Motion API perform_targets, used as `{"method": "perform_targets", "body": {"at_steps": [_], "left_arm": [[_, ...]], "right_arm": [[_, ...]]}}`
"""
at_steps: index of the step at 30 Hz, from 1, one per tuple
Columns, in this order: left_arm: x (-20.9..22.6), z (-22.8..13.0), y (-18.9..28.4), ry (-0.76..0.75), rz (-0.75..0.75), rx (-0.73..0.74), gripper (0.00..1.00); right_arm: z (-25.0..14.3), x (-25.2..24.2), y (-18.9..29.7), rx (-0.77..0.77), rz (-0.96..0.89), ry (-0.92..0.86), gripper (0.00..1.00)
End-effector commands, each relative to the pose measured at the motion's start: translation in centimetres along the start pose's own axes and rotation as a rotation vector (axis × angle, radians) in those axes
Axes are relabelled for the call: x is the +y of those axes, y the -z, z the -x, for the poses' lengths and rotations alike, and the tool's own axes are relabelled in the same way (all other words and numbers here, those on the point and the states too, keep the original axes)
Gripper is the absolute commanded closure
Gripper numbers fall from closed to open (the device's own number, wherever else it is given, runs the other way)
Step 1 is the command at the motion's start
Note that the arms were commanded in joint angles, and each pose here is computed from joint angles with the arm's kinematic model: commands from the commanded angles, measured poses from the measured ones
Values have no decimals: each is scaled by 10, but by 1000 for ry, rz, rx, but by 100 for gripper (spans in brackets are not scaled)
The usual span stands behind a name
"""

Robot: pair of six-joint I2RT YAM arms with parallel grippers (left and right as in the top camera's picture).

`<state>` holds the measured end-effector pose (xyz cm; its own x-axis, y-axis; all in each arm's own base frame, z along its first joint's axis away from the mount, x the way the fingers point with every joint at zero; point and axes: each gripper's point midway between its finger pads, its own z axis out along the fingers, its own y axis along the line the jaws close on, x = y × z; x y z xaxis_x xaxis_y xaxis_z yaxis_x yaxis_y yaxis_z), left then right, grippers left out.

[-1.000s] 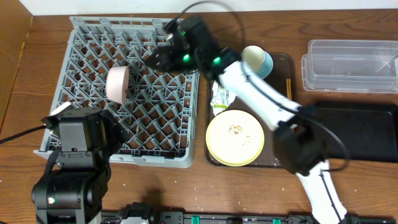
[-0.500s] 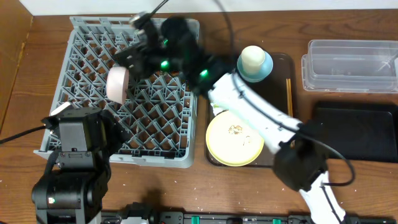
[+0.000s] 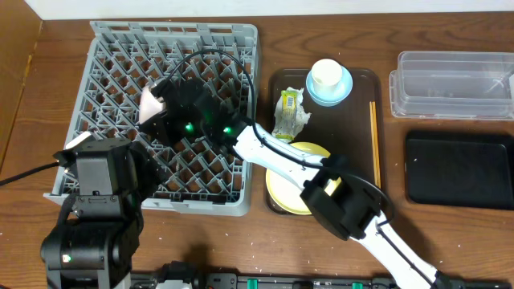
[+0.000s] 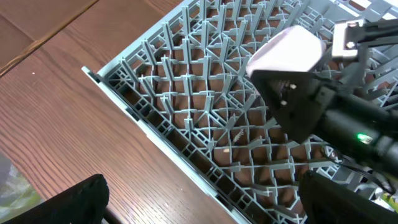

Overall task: Sort waste into correct bins and load items into the dishwasher
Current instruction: 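Set the pink bowl down in the rack and open the right gripper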

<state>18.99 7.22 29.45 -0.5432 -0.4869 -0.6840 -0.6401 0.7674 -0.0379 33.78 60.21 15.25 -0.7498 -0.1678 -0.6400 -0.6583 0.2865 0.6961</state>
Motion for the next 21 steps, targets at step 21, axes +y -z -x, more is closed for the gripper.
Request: {"method": "perform_targets", "body": {"at_steps": [21], "left_arm": [[2,3,2,7,7,-11,2]], "right_arm": [[101,8,137,-170,-441,147,77]]}}
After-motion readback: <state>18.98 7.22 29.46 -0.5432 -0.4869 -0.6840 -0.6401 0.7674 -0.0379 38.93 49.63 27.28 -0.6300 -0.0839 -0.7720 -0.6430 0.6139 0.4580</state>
